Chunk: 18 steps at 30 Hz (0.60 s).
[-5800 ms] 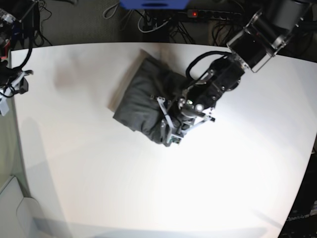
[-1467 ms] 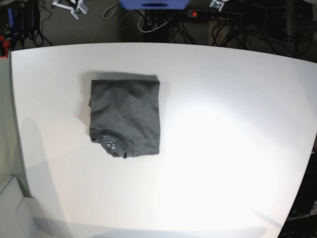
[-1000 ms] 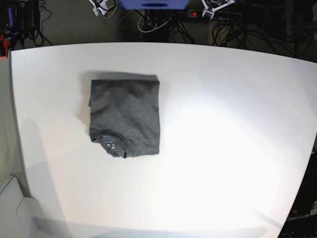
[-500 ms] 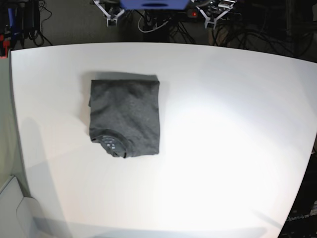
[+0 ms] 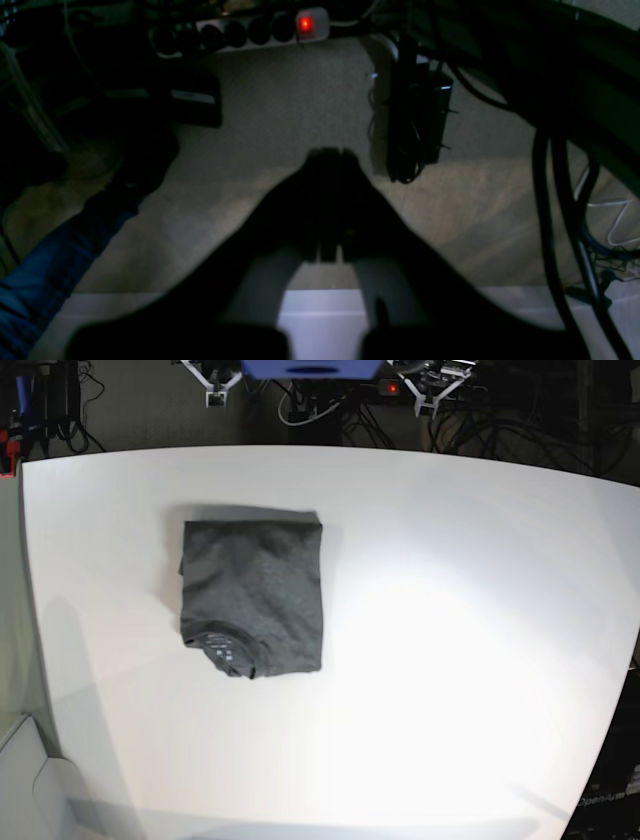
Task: Layout the t-shirt on the table in an organized manner, then fold the t-shirt properly
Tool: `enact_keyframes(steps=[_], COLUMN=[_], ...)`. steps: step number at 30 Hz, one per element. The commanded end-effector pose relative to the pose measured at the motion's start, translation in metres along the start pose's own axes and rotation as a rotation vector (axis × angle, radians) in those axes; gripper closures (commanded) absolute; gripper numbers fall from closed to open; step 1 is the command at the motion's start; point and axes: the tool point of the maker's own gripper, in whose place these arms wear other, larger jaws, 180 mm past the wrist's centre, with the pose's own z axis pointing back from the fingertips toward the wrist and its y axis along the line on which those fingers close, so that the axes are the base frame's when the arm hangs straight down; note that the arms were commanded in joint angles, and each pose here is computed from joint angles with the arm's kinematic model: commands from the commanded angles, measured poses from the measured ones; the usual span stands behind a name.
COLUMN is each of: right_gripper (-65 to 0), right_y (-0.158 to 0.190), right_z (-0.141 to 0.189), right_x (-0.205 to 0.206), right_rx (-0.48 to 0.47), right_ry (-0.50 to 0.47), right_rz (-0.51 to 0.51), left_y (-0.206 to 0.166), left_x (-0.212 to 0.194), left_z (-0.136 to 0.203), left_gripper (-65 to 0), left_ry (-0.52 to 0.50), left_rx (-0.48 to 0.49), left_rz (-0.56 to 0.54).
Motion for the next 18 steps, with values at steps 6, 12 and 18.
enact_keyframes(steps=[6,12,18], right_gripper=[0.0,0.0,0.0], right_y=[-0.008,-0.008,-0.008], right_z=[0.001,0.001,0.001], right_x=[-0.002,-0.002,-0.002], right_rx=[-0.016,-0.017,-0.017], right_ry=[-0.002,-0.002,-0.001], right_rz=[0.009,0.007,0.007], left_y=[-0.008,-0.008,-0.008], left_x=[0.003,0.009,0.011], left_z=[-0.001,-0.001,0.000], left_gripper=[-0.4,-0.4,-0.4], left_ry=[-0.009,-0.034,-0.049], left_rx=[-0.012,-0.011,-0.012], left_rz=[0.009,0.008,0.005])
